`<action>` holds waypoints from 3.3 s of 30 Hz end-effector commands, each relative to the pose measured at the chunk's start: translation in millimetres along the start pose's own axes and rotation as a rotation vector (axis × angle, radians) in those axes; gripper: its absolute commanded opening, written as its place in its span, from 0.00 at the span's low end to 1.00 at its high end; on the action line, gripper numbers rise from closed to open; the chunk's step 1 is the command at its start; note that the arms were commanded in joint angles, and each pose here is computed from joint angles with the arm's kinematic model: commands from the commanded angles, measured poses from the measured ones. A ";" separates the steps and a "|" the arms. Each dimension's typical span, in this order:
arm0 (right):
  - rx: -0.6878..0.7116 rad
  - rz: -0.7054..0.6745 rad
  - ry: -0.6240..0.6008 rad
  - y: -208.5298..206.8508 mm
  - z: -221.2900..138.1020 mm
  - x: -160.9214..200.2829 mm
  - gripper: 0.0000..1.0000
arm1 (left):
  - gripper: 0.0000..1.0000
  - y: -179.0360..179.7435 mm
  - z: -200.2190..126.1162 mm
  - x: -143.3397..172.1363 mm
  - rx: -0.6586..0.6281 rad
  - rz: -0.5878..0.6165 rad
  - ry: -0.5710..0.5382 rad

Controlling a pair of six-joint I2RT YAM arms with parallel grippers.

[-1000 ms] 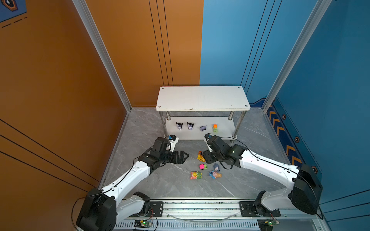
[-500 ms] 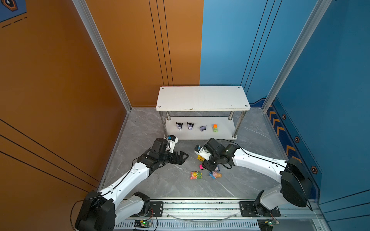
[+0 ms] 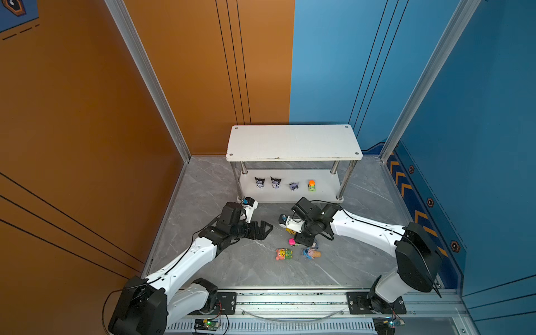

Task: Organize plastic toys on shelves
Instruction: Pick up the plastic toy from the center of the table, then place the plastic toy on the shelf.

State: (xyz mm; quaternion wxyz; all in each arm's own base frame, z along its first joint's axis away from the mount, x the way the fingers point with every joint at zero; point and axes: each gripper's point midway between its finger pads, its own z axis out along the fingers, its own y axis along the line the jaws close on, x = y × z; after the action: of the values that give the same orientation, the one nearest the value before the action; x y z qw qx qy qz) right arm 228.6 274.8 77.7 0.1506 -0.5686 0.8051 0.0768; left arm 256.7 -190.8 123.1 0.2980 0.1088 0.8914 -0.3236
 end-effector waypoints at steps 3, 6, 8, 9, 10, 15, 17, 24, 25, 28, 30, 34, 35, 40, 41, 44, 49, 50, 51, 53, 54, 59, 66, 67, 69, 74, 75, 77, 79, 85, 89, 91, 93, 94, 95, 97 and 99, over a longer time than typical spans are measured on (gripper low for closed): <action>-0.062 -0.037 0.031 6.6 15.1 -1.0 0.51 | 0.98 -3.3 -4.7 -1.9 0.023 -0.002 -0.018; -0.074 -0.035 0.030 8.3 19.0 -1.2 0.51 | 0.98 -2.1 -4.7 -1.0 0.019 -0.003 -0.017; -0.075 -0.036 0.037 8.2 22.0 0.0 0.51 | 0.98 -2.1 -4.6 -1.5 0.019 -0.002 -0.018; -0.073 -0.037 0.041 7.7 22.9 0.4 0.50 | 0.98 -1.5 -4.3 -1.4 0.018 -0.003 -0.017; -0.074 -0.036 0.044 6.9 24.3 0.4 0.50 | 0.98 -1.7 -4.3 -2.4 0.020 -0.003 -0.019; -0.088 -0.030 0.057 7.5 31.0 2.1 0.50 | 0.98 0.1 -3.6 -2.8 0.016 -0.009 -0.016; -0.091 -0.030 0.066 8.2 33.9 3.5 0.50 | 0.98 0.6 -3.7 -2.9 0.016 -0.010 -0.016; -0.086 -0.025 0.060 5.8 36.2 2.3 0.46 | 0.98 2.2 -2.7 -3.5 0.015 -0.015 -0.015; -0.084 -0.022 0.060 5.4 36.7 2.2 0.44 | 0.98 3.0 -2.5 -3.2 0.012 -0.016 -0.015; -0.085 -0.018 0.060 5.0 37.3 1.8 0.42 | 0.98 2.3 -2.8 -3.9 0.015 -0.016 -0.015; -0.080 -0.021 0.061 4.8 37.3 1.7 0.48 | 0.98 2.9 -2.8 -4.1 0.013 -0.017 -0.017; -0.059 -0.023 0.049 2.3 34.9 -1.6 0.57 | 0.98 2.5 -2.3 -4.1 0.016 -0.016 -0.015; -0.050 -0.022 0.044 0.8 33.9 -2.5 0.57 | 0.98 3.0 -2.2 -4.3 0.015 -0.018 -0.015; -0.041 -0.022 0.033 -2.4 34.5 -5.9 0.57 | 0.98 2.8 -2.2 -4.8 0.017 -0.019 -0.015; -0.044 -0.023 0.039 -2.3 36.4 -5.4 0.56 | 0.98 3.0 -2.0 -4.8 0.017 -0.019 -0.014; -0.053 -0.022 0.055 -1.5 41.6 -2.8 0.50 | 0.98 2.4 -2.9 -5.1 0.019 -0.018 -0.016; -0.067 -0.018 0.063 1.2 42.1 1.9 0.48 | 0.98 2.7 -3.7 -5.2 0.016 -0.020 -0.018; -0.074 -0.018 0.067 2.6 42.5 3.1 0.49 | 0.98 2.9 -3.3 -4.8 0.016 -0.021 -0.017; -0.073 -0.017 0.067 2.6 42.5 2.9 0.50 | 0.98 3.1 -2.8 -4.3 0.017 -0.021 -0.015; -0.072 -0.016 0.076 3.0 44.0 4.7 0.50 | 0.98 2.7 -2.3 -4.6 0.019 -0.020 -0.014; -0.070 -0.015 0.080 2.8 45.0 5.9 0.49 | 0.98 2.7 -2.3 -4.9 0.019 -0.021 -0.015; -0.069 -0.001 0.090 2.7 46.5 9.9 0.46 | 0.98 3.0 -2.9 -5.0 0.019 -0.022 -0.016; -0.069 0.016 0.094 3.7 49.2 15.6 0.43 | 0.98 2.9 -2.6 -4.9 0.020 -0.021 -0.016; -0.071 0.021 0.097 4.2 50.4 17.1 0.43 | 0.98 2.6 -2.7 -5.3 0.021 -0.021 -0.017; -0.071 0.025 0.101 4.1 51.9 18.7 0.42 | 0.98 2.8 -2.6 -5.0 0.020 -0.022 -0.016; -0.065 0.044 0.078 3.4 48.8 16.8 0.35 | 0.98 3.0 -2.5 -4.7 0.020 -0.022 -0.015; -0.066 0.050 0.064 3.0 46.6 15.2 0.34 | 0.98 3.3 -2.4 -4.8 0.019 -0.023 -0.015; -0.063 0.068 0.037 0.6 41.8 11.8 0.32 | 0.98 3.0 -2.3 -4.7 0.020 -0.022 -0.015; -0.064 0.083 0.021 -0.8 37.7 10.1 0.30 | 0.98 2.9 -2.4 -5.3 0.020 -0.021 -0.016; -0.055 0.164 -0.038 -3.9 18.2 3.5 0.28 | 0.98 3.4 -2.1 -5.2 0.020 -0.024 -0.015; -0.014 0.255 -0.086 -10.4 -8.5 -0.6 0.26 | 0.98 3.3 -2.6 -5.4 0.019 -0.024 -0.016; 0.036 0.309 -0.109 -19.1 -25.6 -2.0 0.26 | 0.98 3.2 -2.6 -6.2 0.021 -0.025 -0.018; 0.119 0.389 -0.138 -36.1 -45.1 -2.7 0.26 | 0.98 2.8 -2.3 -7.2 0.022 -0.024 -0.019; 0.168 0.437 -0.154 -46.6 -54.0 -2.5 0.26 | 0.98 2.3 -2.4 -7.8 0.023 -0.023 -0.020; 0.227 0.489 -0.165 -57.8 -62.3 -1.5 0.25 | 0.98 2.3 -2.3 -7.6 0.025 -0.024 -0.018; 0.314 0.574 -0.174 -74.3 -74.3 1.2 0.25 | 0.98 2.3 -2.1 -8.2 0.026 -0.023 -0.020; 0.382 0.647 -0.181 -88.6 -82.5 2.4 0.25 | 0.98 2.2 -1.8 -8.2 0.027 -0.024 -0.020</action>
State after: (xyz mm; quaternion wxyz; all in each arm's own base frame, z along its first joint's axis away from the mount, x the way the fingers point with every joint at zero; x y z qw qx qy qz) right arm 280.0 243.4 146.8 0.2704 -0.3321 0.9007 0.0726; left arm 260.1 -186.5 123.5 0.2988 0.1006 0.8907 -0.3274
